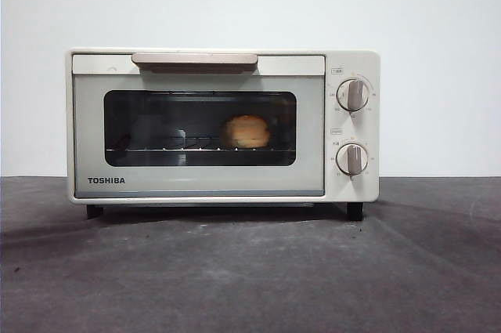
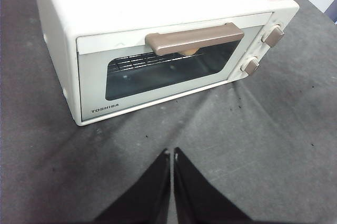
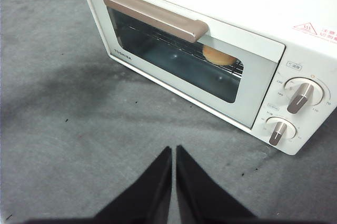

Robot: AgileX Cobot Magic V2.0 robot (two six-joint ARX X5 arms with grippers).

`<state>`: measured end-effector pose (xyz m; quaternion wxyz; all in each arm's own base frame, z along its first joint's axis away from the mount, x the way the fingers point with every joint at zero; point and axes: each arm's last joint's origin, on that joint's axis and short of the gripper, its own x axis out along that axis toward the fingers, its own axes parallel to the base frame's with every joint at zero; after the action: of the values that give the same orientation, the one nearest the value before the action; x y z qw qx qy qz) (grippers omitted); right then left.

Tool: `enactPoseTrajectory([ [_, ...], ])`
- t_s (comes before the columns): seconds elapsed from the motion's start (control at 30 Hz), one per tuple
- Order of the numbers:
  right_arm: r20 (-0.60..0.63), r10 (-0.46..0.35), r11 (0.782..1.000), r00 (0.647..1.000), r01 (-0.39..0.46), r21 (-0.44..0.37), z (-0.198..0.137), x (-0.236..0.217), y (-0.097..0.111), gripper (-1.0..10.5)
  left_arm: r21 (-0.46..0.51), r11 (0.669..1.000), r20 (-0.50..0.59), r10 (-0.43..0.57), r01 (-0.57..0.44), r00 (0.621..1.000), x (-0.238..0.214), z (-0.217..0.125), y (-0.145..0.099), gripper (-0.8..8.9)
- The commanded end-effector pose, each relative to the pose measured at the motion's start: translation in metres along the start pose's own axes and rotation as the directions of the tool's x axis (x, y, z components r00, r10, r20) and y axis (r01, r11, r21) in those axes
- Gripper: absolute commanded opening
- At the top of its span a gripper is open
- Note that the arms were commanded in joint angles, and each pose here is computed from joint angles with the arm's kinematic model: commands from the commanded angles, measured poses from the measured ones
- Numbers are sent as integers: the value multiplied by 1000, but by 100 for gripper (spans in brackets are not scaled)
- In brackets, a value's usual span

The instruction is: The left arm flap open the oven, the right arm pick bread and place it into oven, the left arm flap close the oven

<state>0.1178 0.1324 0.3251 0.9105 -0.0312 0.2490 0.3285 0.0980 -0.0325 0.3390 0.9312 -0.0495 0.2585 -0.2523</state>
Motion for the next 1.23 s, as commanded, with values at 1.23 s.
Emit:
enactPoseTrajectory([
  [1.23,17,11,1000,1000,-11,11,4,0,3,8,50,875,605,357,-482,712,25,-97,43,16],
])
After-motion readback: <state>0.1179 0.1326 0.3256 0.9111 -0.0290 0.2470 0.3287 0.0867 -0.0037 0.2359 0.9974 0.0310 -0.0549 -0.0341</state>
